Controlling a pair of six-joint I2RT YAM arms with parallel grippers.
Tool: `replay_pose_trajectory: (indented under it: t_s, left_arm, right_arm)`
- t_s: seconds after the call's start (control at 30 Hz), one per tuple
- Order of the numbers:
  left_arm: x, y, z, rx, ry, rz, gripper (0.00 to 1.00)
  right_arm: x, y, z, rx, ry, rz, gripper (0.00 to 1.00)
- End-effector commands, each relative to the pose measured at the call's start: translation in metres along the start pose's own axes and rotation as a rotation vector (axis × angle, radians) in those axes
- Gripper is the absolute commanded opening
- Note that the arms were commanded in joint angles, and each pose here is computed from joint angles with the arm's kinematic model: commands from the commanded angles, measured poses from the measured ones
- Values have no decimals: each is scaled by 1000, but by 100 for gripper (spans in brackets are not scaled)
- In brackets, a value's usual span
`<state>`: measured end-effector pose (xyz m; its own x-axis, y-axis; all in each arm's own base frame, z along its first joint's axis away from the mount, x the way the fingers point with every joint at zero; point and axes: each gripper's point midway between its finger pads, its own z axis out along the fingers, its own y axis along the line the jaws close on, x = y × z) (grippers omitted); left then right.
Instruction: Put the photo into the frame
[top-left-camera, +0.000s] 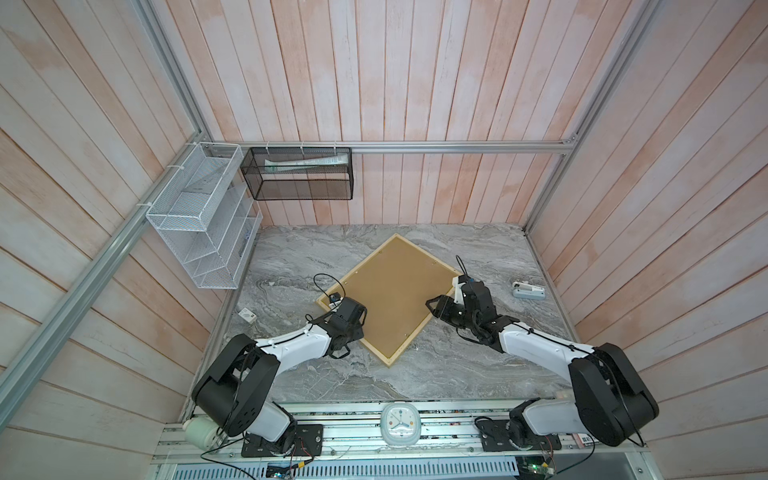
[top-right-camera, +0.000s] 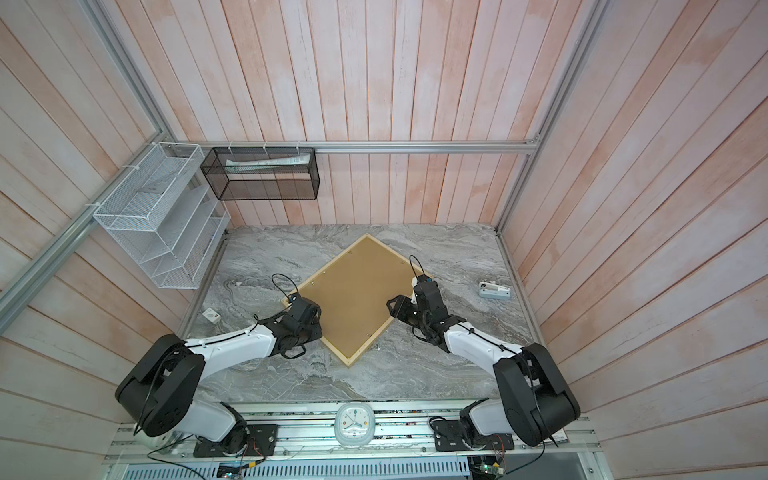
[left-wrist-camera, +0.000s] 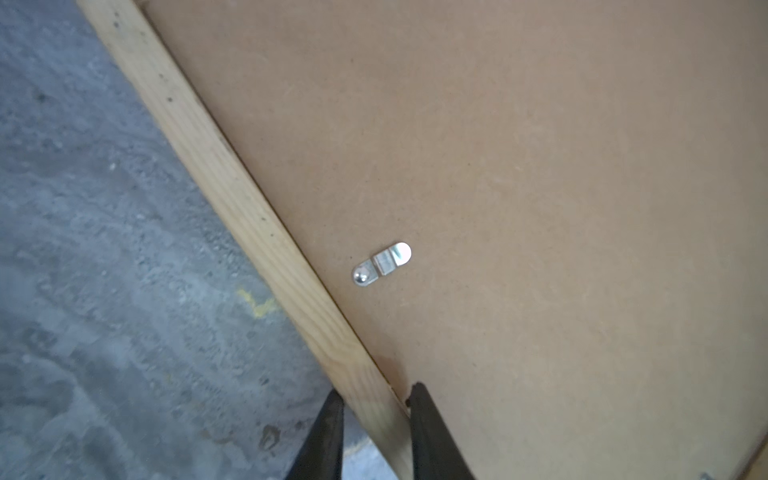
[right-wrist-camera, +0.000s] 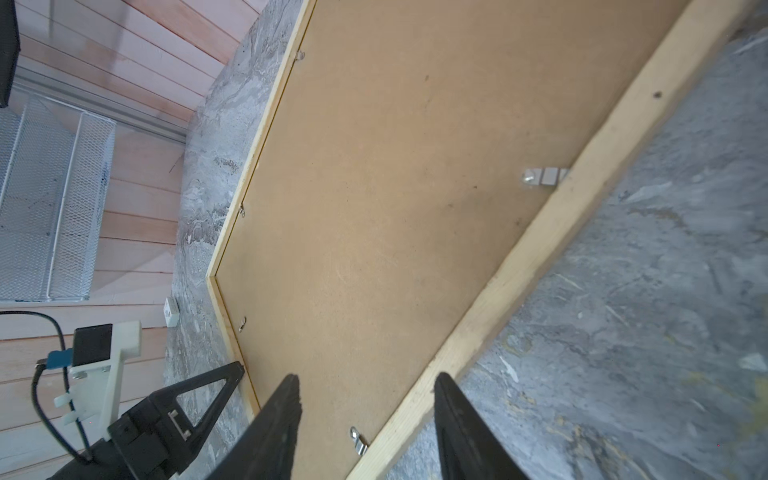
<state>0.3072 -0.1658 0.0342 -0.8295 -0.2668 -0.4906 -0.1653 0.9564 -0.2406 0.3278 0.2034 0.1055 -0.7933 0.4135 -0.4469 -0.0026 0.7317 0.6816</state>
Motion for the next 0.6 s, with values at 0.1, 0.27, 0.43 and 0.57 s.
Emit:
replay_pose_trajectory:
  t_s: [0.1,0.27,0.43,0.57]
  left_arm:
    - [-19,-12,22,44,19,148,21]
    - [-43,-30,43,142,2,235,13]
    - [-65,-44,56,144,-25,344,12]
    - [-76,-47,51,122,-32,341,23]
  right_arm:
    - [-3,-21,-9,48,-21,10,53]
    - [-10,-26,-15,55,-44,17,53]
    - [-13,-30,-21,67,-61,21,54]
    - [-15,-34,-25,73,-72,26,54]
